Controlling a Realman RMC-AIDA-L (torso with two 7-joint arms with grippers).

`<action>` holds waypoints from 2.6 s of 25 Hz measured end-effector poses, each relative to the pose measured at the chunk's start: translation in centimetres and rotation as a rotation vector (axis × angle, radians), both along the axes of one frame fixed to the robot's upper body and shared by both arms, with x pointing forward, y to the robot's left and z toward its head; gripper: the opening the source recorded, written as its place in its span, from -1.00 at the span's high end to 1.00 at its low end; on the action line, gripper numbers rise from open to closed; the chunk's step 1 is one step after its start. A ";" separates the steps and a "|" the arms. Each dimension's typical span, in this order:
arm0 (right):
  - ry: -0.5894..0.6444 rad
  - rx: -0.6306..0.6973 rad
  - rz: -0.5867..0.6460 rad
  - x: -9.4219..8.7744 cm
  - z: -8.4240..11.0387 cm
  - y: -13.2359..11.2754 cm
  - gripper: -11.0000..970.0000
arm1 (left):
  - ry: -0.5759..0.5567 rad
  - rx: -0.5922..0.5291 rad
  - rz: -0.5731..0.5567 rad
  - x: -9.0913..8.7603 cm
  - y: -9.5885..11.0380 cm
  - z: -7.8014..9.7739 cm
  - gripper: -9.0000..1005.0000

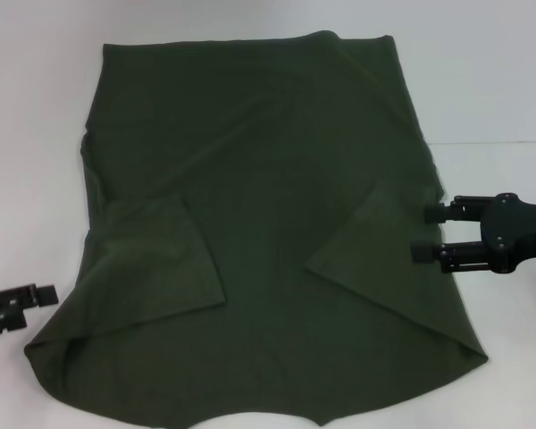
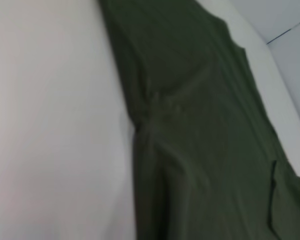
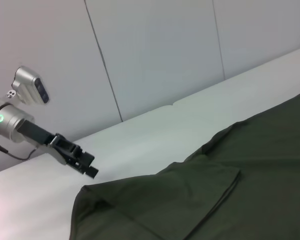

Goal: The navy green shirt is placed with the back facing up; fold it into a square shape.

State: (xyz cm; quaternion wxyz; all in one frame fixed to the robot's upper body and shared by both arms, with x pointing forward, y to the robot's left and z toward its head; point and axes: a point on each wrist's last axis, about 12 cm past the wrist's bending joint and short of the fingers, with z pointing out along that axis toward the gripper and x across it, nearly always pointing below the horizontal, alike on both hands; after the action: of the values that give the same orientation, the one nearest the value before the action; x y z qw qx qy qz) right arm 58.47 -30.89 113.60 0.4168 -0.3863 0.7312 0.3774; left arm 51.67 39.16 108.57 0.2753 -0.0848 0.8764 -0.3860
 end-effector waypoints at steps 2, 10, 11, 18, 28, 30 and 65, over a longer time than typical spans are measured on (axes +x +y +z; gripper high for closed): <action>-0.001 0.000 0.002 0.1 0.1 0.1 -0.73 | 0.014 0.007 0.012 -0.2 0.1 -0.4 -0.79; 0.000 -0.001 0.000 0.2 0.1 0.1 -0.72 | 0.045 0.002 0.018 -0.8 0.0 -1.2 -0.79; 0.000 -0.002 0.000 0.2 0.1 0.1 -0.72 | 0.053 -0.002 0.014 -0.8 -0.2 -1.3 -0.79; 0.001 -0.002 -0.001 0.2 0.0 0.1 -0.73 | 0.074 -0.031 -0.006 -0.8 -1.0 -1.9 -0.79; 0.001 0.000 -0.001 0.1 -0.1 0.2 -0.72 | 0.084 -0.028 0.017 -0.6 -0.9 -2.1 -0.74; 0.002 0.001 0.000 0.1 -0.1 0.2 -0.72 | 0.086 -0.032 0.016 -0.6 -1.0 -2.1 -0.73; 0.040 0.020 -0.015 0.3 -0.2 0.8 -0.72 | 0.121 -0.005 0.009 0.3 -1.4 -2.1 0.84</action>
State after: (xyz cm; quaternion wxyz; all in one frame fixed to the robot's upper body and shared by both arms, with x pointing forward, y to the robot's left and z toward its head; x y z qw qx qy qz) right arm 58.77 -30.11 113.44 0.4089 -0.3688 0.7384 0.3892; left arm 52.00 37.79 106.50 0.2233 -0.1127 0.8901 -0.3811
